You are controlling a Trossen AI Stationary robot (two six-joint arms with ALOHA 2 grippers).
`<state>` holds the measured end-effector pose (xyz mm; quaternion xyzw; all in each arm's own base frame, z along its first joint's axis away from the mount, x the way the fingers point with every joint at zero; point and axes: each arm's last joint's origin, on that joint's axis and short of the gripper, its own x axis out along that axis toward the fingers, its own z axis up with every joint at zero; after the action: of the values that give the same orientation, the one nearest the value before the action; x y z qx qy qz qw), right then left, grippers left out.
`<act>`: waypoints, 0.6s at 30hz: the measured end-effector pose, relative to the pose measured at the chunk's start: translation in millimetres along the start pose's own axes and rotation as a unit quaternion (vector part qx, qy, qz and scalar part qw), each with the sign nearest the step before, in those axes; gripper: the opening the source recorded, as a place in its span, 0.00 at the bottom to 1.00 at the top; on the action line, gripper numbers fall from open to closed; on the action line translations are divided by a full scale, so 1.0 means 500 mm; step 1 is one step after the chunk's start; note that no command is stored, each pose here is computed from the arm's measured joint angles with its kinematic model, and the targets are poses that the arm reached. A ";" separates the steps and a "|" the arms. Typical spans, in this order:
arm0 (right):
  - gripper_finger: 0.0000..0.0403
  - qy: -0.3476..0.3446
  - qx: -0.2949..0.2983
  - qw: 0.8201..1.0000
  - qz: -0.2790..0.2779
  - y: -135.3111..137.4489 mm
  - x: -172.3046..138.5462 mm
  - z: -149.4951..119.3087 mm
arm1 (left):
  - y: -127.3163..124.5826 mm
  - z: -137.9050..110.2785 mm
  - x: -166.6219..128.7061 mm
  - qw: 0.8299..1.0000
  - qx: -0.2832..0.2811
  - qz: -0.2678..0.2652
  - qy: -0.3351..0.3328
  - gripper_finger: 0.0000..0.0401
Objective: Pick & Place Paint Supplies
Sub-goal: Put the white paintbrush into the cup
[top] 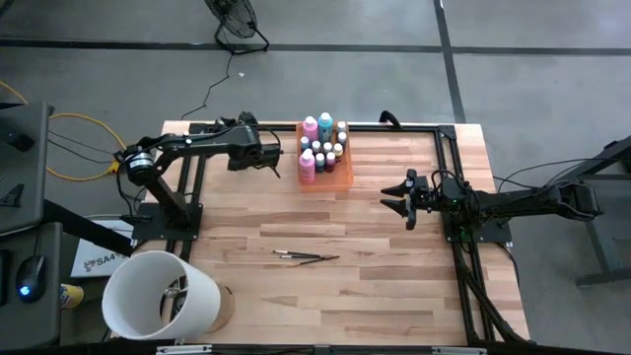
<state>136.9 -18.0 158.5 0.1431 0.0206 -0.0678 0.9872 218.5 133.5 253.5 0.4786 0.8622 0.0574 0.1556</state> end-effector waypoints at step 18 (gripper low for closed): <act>0.40 0.000 0.000 1.000 0.000 0.000 0.000 0.000 | -0.020 -0.020 -0.089 0.993 -0.058 0.103 -0.013 0.32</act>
<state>136.9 -18.0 158.5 0.1431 0.0206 -0.0678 0.9872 229.0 90.9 270.0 0.5556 0.8015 0.1167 0.1880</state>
